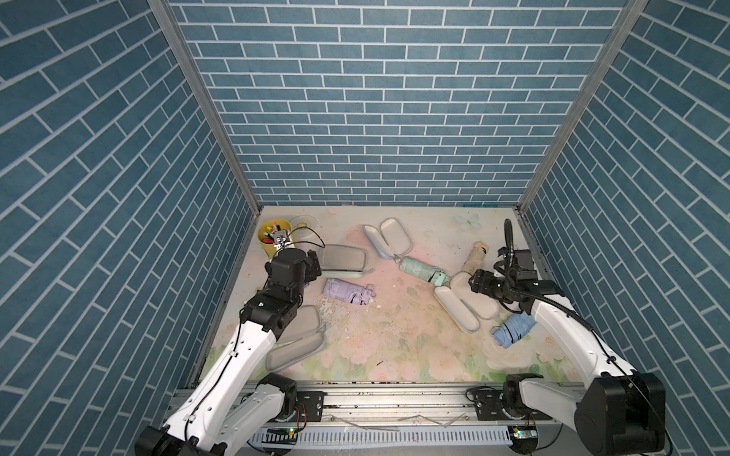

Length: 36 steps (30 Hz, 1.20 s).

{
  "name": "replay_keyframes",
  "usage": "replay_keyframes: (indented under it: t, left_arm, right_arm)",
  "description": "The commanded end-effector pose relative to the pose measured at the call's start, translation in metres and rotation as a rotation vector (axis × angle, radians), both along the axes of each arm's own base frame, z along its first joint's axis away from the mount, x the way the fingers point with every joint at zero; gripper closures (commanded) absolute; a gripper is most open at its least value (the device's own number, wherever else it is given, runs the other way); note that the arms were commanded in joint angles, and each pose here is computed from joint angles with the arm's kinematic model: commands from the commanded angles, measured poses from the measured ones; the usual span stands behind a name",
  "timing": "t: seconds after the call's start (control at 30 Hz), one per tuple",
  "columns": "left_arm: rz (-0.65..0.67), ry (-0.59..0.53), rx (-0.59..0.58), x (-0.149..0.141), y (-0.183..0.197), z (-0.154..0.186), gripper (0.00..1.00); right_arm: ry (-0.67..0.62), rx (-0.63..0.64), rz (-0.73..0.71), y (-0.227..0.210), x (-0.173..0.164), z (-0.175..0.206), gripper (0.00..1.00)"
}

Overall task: Put umbrellas into zippered umbrella sleeves
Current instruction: Move the umbrella sleeve at the center of the board.

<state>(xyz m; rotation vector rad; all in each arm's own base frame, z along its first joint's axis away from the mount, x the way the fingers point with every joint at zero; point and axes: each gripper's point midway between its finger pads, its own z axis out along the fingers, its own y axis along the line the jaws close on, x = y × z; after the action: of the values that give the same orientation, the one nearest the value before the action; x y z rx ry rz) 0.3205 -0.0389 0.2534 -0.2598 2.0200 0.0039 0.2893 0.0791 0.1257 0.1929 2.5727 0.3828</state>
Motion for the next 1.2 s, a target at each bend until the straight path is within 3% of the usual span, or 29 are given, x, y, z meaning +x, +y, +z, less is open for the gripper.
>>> replay_keyframes:
  t: [0.0, 0.07, 0.3, 0.5, 0.53, 0.7, 0.77, 0.9, 1.07, 1.17]
  left_arm:
    - [-0.148, 0.173, -0.076, -0.015, -0.039, -0.027, 0.18]
    - [-0.202, 0.212, -0.066, -0.017, -0.061, -0.033, 0.18]
    - [-0.377, 0.339, -0.080, -0.021, -0.135, -0.065, 0.17]
    - [-0.424, 0.341, -0.161, -0.014, -0.158, -0.076, 0.18]
    - [-0.431, 0.341, -0.166, -0.014, -0.160, -0.076, 0.18]
    - [-0.437, 0.349, -0.170, -0.016, -0.160, -0.082, 0.20]
    - [-0.431, 0.351, -0.165, -0.018, -0.157, -0.085, 0.21]
    - [-0.427, 0.357, -0.176, -0.020, -0.156, -0.090, 0.21]
    - [-0.435, 0.368, -0.203, -0.019, -0.161, -0.095, 0.21]
    - [-0.440, 0.401, -0.218, -0.021, -0.164, -0.099, 0.21]
  right_arm:
    - [0.126, -0.127, 0.075, 0.004, -0.032, -0.020, 0.20]
    - [0.156, -0.205, 0.111, 0.005, -0.033, -0.026, 0.18]
    - [0.257, -0.257, 0.229, 0.027, -0.038, -0.050, 0.22]
    - [0.286, -0.332, 0.311, 0.054, -0.037, -0.071, 0.26]
    - [0.293, -0.357, 0.315, 0.054, -0.035, -0.076, 0.29]
    - [0.317, -0.422, 0.396, 0.078, -0.036, -0.089, 0.69]
    - [0.315, -0.394, 0.420, 0.095, -0.040, -0.087, 0.81]
    - [0.331, -0.251, 0.429, 0.137, -0.052, -0.081, 0.94]
    - [0.342, -0.025, 0.462, 0.200, -0.062, -0.062, 0.94]
    - [0.324, 0.028, 0.458, 0.207, -0.057, -0.034, 0.77]
